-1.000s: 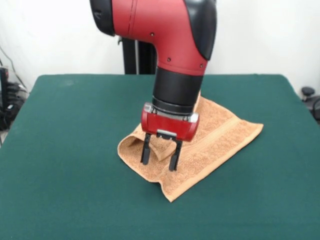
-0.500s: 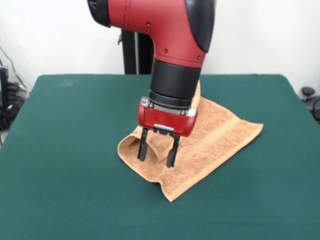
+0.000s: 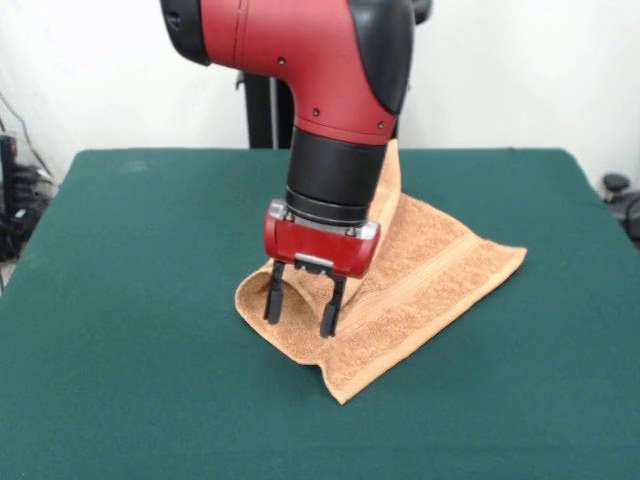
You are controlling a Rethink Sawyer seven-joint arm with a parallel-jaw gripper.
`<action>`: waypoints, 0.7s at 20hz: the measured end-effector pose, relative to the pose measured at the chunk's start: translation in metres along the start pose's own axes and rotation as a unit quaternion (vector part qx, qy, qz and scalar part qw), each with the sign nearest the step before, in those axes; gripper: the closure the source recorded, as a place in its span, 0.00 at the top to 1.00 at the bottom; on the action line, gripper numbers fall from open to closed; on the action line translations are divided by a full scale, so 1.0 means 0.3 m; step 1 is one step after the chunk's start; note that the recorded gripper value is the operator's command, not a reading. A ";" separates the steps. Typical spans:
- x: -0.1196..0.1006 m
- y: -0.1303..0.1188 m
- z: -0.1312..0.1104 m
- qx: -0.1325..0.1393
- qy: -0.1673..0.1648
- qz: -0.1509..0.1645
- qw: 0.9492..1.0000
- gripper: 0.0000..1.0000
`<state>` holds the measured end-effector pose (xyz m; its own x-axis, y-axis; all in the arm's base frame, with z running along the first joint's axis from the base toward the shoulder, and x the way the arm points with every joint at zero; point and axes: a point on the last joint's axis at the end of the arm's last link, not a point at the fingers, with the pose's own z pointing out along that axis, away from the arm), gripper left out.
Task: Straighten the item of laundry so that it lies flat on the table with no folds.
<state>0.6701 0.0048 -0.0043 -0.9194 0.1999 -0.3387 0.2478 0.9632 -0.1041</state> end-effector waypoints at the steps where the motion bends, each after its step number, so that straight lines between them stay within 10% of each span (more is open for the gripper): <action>1: 0.000 -0.004 0.000 0.000 0.000 0.001 1.000 1.00; 14: 0.118 -0.049 -0.003 0.003 0.031 0.009 0.999 1.00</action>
<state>0.6336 -0.0020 -0.0140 -0.9318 0.2279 -0.2826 0.2662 0.9582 -0.1048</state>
